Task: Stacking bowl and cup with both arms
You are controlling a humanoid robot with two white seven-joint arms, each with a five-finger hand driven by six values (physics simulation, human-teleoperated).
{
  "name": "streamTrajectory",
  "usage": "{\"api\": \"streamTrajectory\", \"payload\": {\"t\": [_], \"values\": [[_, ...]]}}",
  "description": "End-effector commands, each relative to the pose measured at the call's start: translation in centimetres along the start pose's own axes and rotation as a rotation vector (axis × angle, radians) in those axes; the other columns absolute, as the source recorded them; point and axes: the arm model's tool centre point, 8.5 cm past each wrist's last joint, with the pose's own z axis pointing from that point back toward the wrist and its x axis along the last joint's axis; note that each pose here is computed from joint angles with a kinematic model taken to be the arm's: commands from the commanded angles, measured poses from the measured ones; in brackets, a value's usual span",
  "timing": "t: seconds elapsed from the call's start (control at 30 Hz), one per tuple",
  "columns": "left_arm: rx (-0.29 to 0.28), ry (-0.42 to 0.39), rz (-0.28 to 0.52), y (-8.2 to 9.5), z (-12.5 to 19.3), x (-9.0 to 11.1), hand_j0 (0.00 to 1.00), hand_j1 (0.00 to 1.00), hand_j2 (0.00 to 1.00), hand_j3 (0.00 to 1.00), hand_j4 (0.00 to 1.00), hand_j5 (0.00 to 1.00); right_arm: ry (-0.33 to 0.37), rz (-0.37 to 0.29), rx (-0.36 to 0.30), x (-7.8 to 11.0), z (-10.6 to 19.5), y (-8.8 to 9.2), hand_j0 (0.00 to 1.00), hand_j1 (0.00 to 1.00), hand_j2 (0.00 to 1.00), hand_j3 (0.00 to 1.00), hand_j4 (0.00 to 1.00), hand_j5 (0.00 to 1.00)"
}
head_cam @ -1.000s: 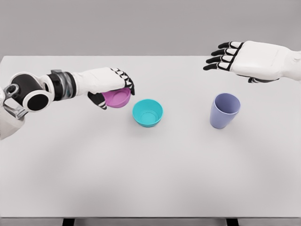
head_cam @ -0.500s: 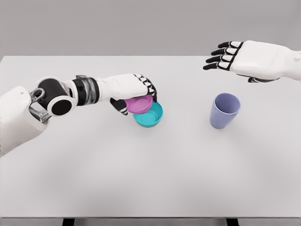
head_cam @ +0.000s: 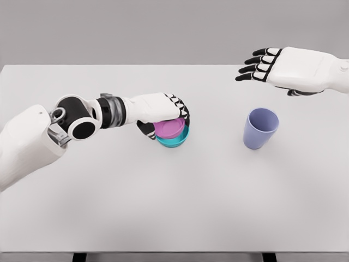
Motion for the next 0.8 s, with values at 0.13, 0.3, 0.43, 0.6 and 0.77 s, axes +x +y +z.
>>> {"api": "streamTrajectory", "payload": {"t": [0.13, 0.3, 0.43, 0.6, 0.77], "values": [[-0.004, 0.004, 0.007, -0.2, -0.1, -0.1, 0.71, 0.71, 0.71, 0.71, 0.71, 0.71, 0.003, -0.001, -0.026, -0.1, -0.1, -0.5, 1.00, 1.00, 1.00, 1.00, 1.00, 1.00], [-0.008, 0.011, 0.012, -0.4, -0.2, -0.4, 0.71, 0.71, 0.71, 0.71, 0.71, 0.71, -0.008, -0.051, 0.035, 0.4, -0.2, 2.2, 1.00, 1.00, 1.00, 1.00, 1.00, 1.00], [-0.008, 0.007, 0.012, -0.4, -0.3, -0.3, 0.72, 0.72, 0.72, 0.72, 0.72, 0.72, 0.023, -0.032, 0.051, -0.5, 1.0, 1.8, 1.00, 1.00, 1.00, 1.00, 1.00, 1.00], [-0.012, 0.017, 0.017, -0.6, -0.4, -0.6, 0.72, 0.72, 0.72, 0.72, 0.72, 0.72, 0.045, -0.022, 0.068, -0.9, 2.0, 1.7, 1.00, 1.00, 1.00, 1.00, 1.00, 1.00], [-0.010, 0.012, 0.018, -0.5, -0.6, -0.5, 0.72, 0.72, 0.72, 0.72, 0.72, 0.72, 0.058, -0.019, 0.086, -1.2, 2.7, 1.9, 1.00, 1.00, 1.00, 1.00, 1.00, 1.00]]}}
